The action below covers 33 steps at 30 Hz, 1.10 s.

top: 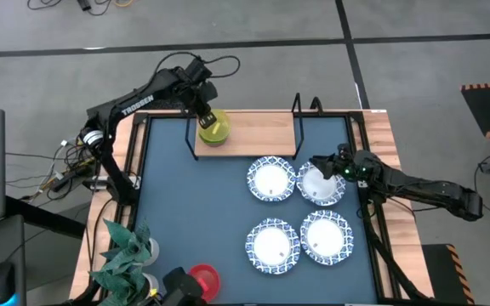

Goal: Place and stack bowls onto a shelf
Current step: Stack the yellow transparent bowl into the green transparent bowl on the shelf

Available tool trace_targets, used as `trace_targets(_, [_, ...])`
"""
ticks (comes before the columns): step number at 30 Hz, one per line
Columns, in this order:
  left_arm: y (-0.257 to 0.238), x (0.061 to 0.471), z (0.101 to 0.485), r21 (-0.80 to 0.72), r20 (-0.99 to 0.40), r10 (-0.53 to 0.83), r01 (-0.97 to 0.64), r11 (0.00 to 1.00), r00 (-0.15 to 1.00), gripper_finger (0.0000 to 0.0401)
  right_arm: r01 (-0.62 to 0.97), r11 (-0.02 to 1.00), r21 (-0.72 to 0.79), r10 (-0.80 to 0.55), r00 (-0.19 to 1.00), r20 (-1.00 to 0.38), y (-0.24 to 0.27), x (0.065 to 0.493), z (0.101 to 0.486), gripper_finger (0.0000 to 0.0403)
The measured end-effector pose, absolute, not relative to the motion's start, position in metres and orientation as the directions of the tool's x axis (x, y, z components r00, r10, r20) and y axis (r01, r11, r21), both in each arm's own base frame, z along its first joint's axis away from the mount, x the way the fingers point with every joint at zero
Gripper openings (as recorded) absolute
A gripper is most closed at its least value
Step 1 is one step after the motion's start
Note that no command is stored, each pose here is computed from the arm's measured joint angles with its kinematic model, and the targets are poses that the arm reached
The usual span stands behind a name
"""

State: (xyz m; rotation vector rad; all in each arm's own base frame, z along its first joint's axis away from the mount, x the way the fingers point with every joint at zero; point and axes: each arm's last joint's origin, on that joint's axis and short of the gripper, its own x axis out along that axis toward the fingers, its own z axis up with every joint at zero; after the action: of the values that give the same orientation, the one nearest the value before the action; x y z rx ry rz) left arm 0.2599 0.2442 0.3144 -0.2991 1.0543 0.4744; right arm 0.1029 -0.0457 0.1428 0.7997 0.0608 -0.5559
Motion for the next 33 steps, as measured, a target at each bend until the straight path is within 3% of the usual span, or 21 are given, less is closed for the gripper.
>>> trace_targets(13, [0.254, 0.263, 0.299, 0.117, -0.91, 0.299, -0.514, 0.85, 0.288, 0.0, 0.491, 0.559, 0.668, -0.448, 0.857, -0.255, -0.046, 0.103, 0.143, 0.022])
trace_targets(19, [0.261, 0.268, 0.282, 0.104, -0.931, 0.258, -0.489, 0.866, 0.258, 0.0, 0.491, 0.558, 0.669, -0.448, 0.857, -0.255, -0.046, 0.103, 0.143, 0.022])
trace_targets(33, [0.266, 0.271, 0.273, 0.068, -0.933, 0.215, -0.445, 0.893, 0.288, 0.0008, 0.489, 0.551, 0.676, -0.447, 0.857, -0.255, -0.046, 0.103, 0.143, 0.022])
